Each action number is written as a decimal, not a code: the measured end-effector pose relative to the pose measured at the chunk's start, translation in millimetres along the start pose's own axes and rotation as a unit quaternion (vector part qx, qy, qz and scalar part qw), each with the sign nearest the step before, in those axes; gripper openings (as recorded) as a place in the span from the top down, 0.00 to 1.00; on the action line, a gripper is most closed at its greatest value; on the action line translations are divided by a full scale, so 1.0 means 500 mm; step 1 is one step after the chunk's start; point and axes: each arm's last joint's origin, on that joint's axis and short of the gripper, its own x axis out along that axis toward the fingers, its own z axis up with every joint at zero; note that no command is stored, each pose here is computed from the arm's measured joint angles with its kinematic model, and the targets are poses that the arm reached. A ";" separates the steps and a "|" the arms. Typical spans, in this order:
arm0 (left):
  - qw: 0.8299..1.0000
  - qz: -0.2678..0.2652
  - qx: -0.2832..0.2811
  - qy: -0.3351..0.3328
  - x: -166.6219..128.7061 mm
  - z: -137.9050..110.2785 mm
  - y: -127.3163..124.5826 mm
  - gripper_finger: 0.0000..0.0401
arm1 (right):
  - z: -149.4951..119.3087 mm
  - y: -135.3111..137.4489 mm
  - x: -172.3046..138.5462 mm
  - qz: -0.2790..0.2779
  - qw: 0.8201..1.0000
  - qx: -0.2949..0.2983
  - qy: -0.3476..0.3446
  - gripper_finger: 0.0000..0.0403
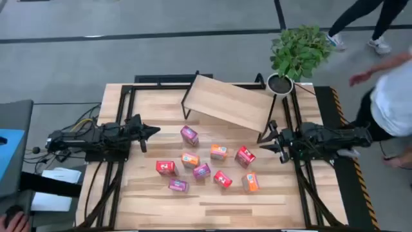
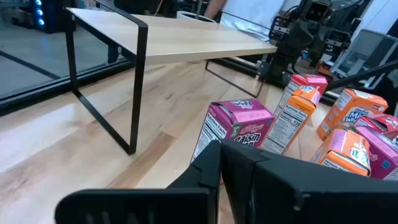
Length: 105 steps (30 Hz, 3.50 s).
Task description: Stack cereal on shelf
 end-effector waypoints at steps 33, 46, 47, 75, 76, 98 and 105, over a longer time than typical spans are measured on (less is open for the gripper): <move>1.000 0.000 0.000 0.000 0.000 0.000 0.000 1.00 | 0.000 0.000 0.000 0.000 1.000 0.000 0.000 0.72; 1.000 0.000 -0.010 0.000 0.000 0.000 0.000 1.00 | 0.000 0.000 0.000 0.000 1.000 0.000 0.000 0.72; 1.000 0.000 -0.013 0.000 0.000 0.000 0.000 1.00 | 0.000 0.000 0.000 0.000 1.000 0.000 0.000 0.72; 0.941 0.010 -0.338 -0.020 0.000 0.004 0.001 1.00 | 0.004 -0.010 -0.001 -0.067 0.994 0.080 -0.017 0.72; 0.938 0.013 -0.345 -0.023 0.000 0.004 0.002 1.00 | 0.003 -0.007 -0.001 -0.053 0.988 0.144 -0.018 0.72; 0.902 -0.172 -0.376 -0.124 -0.016 0.074 -0.025 1.00 | 0.105 0.007 -0.021 0.073 0.851 0.490 -0.174 0.72; 0.861 -0.221 -0.343 -0.304 -0.061 0.149 -0.027 1.00 | 0.232 0.012 -0.072 0.034 0.893 0.327 -0.307 0.72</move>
